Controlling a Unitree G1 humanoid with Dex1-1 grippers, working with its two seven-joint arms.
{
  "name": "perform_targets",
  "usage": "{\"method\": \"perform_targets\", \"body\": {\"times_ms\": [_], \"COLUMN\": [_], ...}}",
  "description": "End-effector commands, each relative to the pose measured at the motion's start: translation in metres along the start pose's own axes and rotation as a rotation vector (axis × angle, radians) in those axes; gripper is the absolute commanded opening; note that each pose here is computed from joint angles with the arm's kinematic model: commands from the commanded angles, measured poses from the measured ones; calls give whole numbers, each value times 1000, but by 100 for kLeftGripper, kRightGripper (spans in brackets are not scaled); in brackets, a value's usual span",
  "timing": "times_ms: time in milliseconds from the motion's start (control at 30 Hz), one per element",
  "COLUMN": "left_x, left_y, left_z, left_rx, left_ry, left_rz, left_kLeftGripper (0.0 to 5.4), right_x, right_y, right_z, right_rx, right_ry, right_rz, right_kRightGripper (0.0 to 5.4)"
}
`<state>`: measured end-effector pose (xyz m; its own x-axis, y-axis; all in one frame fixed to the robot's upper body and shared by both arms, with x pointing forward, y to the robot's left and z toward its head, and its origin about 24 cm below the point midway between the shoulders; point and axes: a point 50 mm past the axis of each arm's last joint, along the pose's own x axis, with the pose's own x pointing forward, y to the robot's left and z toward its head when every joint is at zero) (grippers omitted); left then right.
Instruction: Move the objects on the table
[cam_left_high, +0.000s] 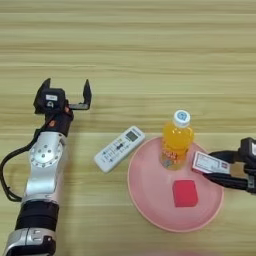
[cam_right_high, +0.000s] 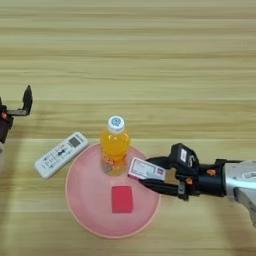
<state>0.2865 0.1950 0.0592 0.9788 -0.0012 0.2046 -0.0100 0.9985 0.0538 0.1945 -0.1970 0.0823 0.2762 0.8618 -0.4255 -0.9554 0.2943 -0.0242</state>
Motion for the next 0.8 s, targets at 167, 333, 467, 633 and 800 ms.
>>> {"method": "perform_targets", "body": {"times_ms": [167, 333, 467, 633, 800], "left_x": [3, 3, 3, 3, 3], "left_y": [-1, -1, -1, -1, -1], "left_z": [3, 3, 3, 3, 3], "left_rx": [13, 13, 14, 14, 14], "left_ry": [-19, -19, -20, -20, -21], "left_rz": [-11, -11, -11, -11, -11], "left_kLeftGripper": [540, 540, 540, 540, 540], "right_x": [3, 8, 10, 11, 11], "right_y": [-7, -7, -7, -8, -9], "right_z": [-5, -8, -9, -9, -10], "right_rx": [-47, -57, -58, -61, -61], "right_ry": [67, 86, 91, 94, 98], "right_rz": [-2, 6, 15, 15, 14], "right_kRightGripper": [209, 209, 209, 209, 209]}}
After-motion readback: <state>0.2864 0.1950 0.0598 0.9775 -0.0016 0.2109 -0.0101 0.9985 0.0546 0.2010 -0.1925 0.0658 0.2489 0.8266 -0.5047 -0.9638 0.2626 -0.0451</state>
